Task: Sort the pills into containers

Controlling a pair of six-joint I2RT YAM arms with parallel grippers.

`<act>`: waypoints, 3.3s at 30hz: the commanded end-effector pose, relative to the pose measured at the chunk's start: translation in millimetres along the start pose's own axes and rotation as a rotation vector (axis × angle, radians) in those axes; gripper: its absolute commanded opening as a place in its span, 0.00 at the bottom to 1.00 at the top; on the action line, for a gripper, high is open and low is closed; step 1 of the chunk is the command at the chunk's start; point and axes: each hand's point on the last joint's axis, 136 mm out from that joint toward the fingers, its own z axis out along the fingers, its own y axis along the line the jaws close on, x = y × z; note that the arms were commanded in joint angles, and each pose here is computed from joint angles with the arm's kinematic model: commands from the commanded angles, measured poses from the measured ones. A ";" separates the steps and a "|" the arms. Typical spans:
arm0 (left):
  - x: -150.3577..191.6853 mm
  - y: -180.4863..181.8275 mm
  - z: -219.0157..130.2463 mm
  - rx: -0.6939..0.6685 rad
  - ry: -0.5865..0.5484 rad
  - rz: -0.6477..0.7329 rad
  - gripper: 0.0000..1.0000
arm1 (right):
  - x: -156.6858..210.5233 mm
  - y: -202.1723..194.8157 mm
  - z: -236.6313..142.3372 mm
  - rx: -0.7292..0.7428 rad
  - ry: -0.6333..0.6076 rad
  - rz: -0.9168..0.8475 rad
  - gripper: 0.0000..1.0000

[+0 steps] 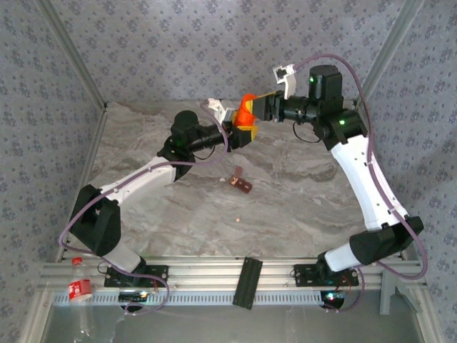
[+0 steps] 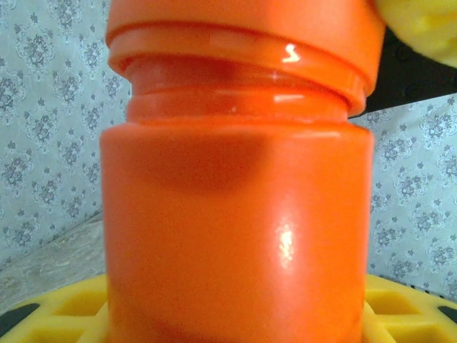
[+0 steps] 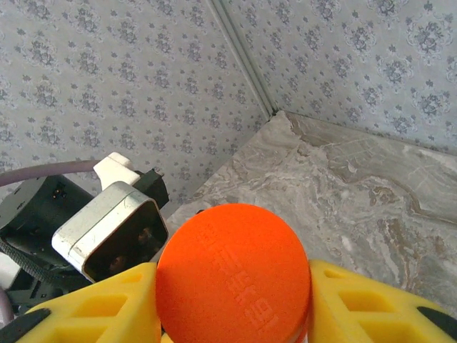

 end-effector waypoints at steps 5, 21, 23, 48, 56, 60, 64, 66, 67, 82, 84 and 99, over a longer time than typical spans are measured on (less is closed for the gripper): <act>-14.3 -15.4 3.2 0.061 0.004 0.071 0.00 | 16.6 -1.6 4.9 -0.003 0.108 0.033 0.39; -4.3 -23.2 -10.1 0.061 0.067 0.141 0.00 | 57.6 -19.2 12.3 -0.021 0.218 0.150 0.35; -9.7 -23.6 -10.5 0.056 0.037 0.135 0.00 | 60.3 -21.1 15.5 -0.024 0.195 0.180 0.35; -5.9 -18.4 -1.7 -0.005 0.075 0.198 0.00 | 78.2 -22.8 40.8 0.032 0.182 0.342 0.31; 5.5 -11.5 3.1 -0.127 0.102 0.313 0.00 | 84.2 -26.0 54.8 0.077 0.191 0.431 0.31; 1.6 -9.8 5.0 -0.177 0.060 0.330 0.00 | 86.3 -18.2 63.8 0.067 0.168 0.466 0.32; 0.7 -9.5 8.0 -0.188 0.048 0.329 0.00 | 86.6 -11.1 68.1 0.069 0.161 0.471 0.32; 0.0 -8.0 7.8 -0.198 0.038 0.323 0.00 | 85.3 -10.4 67.0 0.073 0.155 0.471 0.33; -0.8 -7.3 7.7 -0.203 0.033 0.321 0.00 | 84.1 -9.7 65.2 0.072 0.152 0.474 0.34; -10.6 8.6 -5.0 -0.231 -0.007 0.213 0.00 | 12.5 0.3 -17.1 0.050 -0.079 0.355 0.92; -11.9 6.7 -7.7 -0.199 -0.007 0.198 0.00 | 13.5 -5.7 -26.4 0.068 -0.084 0.329 0.93; -15.6 -22.2 -14.3 0.172 0.047 0.018 0.00 | -0.2 11.4 -31.6 -0.081 -0.033 -0.015 0.92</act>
